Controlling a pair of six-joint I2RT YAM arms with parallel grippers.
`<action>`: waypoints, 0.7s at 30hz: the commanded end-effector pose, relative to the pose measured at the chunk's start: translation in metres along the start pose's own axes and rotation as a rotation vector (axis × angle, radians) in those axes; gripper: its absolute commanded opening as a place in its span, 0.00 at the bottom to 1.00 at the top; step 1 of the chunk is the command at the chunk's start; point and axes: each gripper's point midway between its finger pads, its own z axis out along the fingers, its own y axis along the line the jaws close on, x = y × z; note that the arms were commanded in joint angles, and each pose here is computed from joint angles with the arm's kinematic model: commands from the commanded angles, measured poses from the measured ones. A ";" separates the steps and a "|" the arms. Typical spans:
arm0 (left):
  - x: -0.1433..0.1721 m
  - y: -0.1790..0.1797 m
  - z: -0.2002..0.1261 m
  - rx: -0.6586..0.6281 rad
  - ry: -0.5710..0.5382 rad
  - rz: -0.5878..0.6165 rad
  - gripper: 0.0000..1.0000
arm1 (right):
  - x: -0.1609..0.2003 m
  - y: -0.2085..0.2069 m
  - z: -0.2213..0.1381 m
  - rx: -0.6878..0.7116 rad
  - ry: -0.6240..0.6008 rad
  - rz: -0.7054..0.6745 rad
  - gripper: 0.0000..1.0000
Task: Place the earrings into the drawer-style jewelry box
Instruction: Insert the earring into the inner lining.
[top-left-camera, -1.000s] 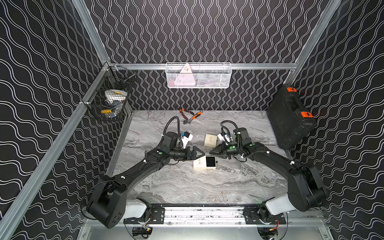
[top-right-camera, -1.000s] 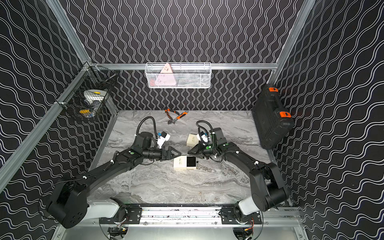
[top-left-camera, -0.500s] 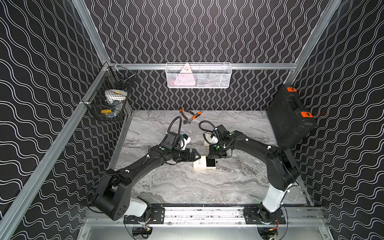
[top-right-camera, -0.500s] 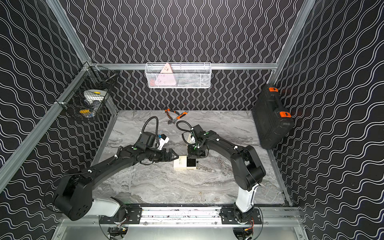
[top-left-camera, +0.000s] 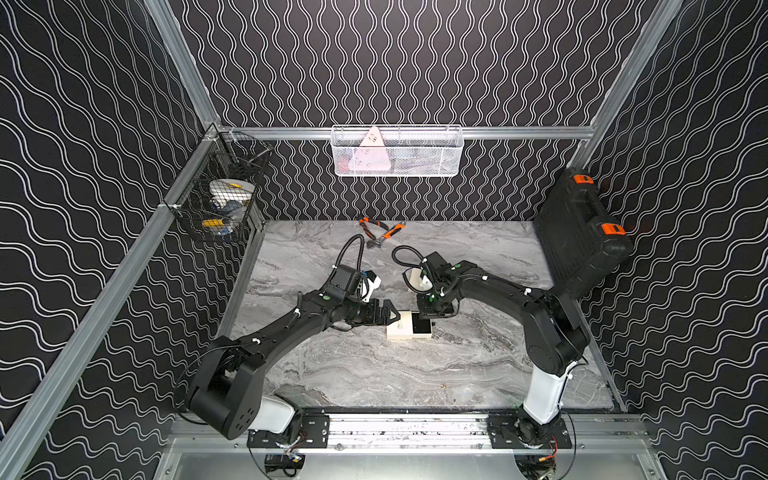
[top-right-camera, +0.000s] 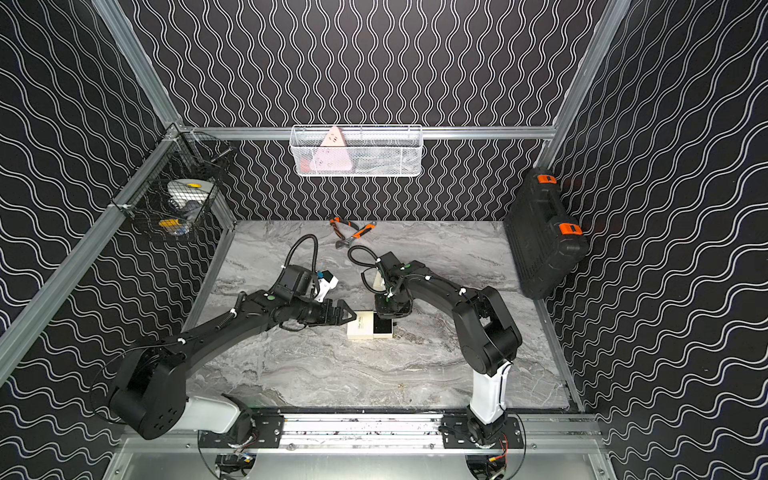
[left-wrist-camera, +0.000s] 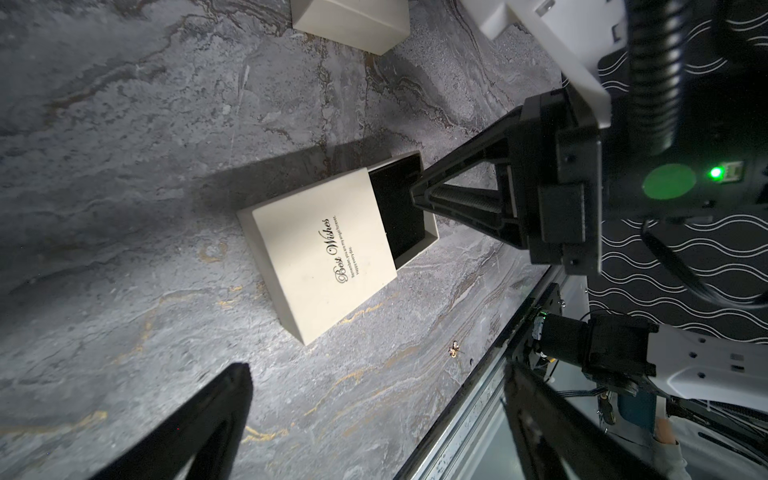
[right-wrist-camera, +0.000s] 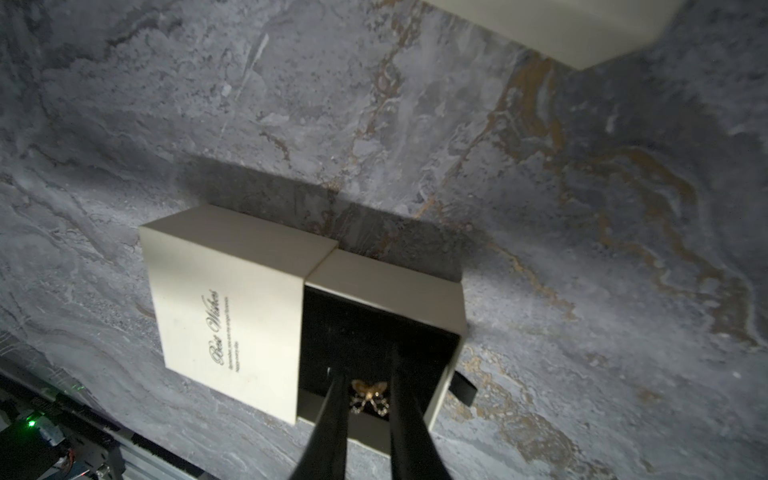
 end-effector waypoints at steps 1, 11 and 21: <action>0.003 0.004 0.000 -0.013 0.009 0.012 0.99 | 0.002 0.000 0.003 0.021 0.012 -0.010 0.05; 0.005 0.004 0.000 -0.010 0.010 0.014 0.99 | -0.003 -0.003 0.007 0.060 0.005 -0.021 0.04; 0.004 0.003 0.000 -0.006 0.008 0.018 0.99 | -0.004 -0.003 0.011 0.078 0.008 -0.029 0.03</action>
